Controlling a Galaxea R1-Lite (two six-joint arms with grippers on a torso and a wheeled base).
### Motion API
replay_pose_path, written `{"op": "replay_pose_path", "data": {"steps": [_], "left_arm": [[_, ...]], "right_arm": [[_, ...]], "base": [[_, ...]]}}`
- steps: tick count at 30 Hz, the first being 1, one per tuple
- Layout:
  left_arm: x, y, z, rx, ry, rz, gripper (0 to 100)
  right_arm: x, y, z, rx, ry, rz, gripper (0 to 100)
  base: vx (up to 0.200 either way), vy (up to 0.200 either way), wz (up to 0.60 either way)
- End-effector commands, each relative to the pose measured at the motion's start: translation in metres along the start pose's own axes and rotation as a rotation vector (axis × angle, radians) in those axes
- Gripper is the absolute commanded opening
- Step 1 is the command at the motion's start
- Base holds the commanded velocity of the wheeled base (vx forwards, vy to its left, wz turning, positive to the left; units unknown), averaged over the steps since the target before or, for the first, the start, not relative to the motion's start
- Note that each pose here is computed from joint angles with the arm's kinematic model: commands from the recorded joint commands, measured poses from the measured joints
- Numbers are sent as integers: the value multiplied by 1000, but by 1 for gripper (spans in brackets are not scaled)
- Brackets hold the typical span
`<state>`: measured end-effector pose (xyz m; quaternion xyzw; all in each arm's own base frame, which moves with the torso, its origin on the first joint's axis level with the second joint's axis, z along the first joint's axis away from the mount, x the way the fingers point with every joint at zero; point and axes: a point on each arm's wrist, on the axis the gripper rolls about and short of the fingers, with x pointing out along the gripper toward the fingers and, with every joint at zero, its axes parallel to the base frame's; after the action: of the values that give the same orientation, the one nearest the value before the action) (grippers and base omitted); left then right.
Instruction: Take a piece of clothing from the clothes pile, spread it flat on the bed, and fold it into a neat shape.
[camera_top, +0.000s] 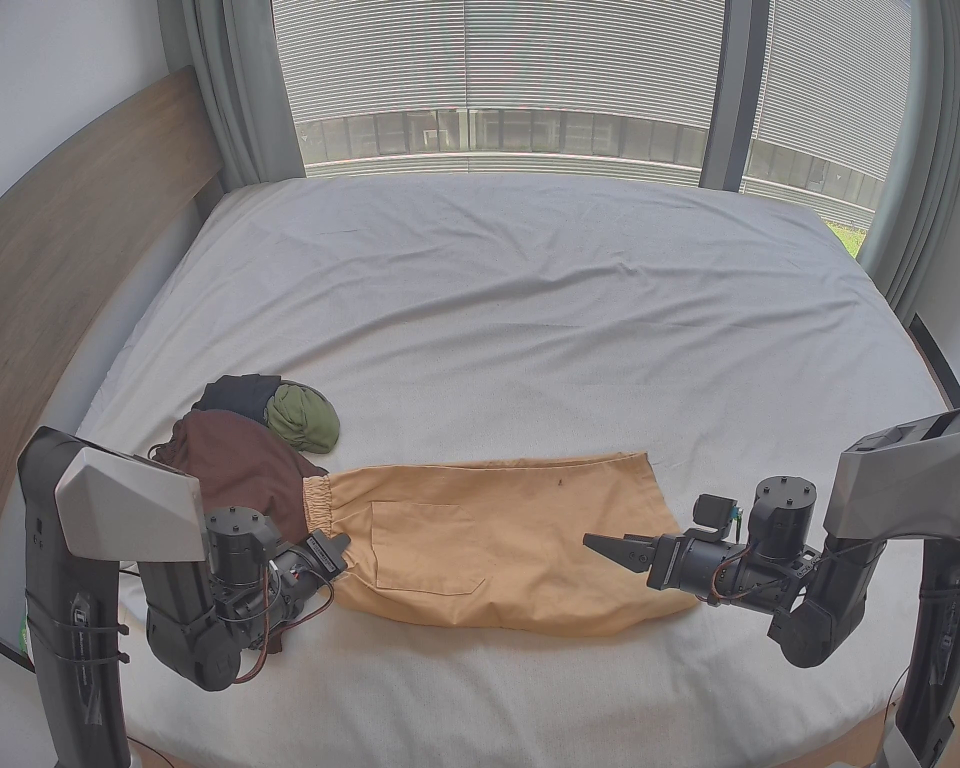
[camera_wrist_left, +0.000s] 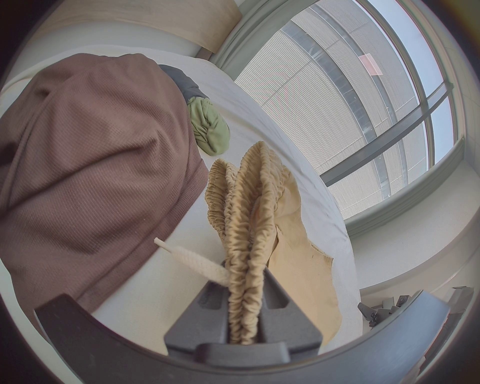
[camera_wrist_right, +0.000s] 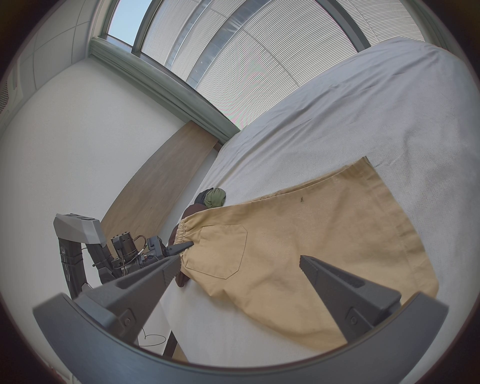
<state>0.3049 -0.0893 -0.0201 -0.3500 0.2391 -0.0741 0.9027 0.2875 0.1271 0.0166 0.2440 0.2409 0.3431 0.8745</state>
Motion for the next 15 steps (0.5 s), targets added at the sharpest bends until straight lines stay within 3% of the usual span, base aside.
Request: {"op": "replay_pose_path", "data": {"steps": [1, 9, 15], "left_arm": [[-5, 2, 8, 0, -13, 1, 0], [-13, 9, 17, 10, -26, 13, 0], [-21, 0, 22, 24, -36, -9, 0]], "right_arm": [[0, 0, 0, 0, 1, 1, 100], [0, 0, 0, -3, 0, 2, 100], [0, 0, 1, -2, -3, 1, 100]], "base": [[0, 0, 0], [0, 0, 0], [0, 0, 0]]}}
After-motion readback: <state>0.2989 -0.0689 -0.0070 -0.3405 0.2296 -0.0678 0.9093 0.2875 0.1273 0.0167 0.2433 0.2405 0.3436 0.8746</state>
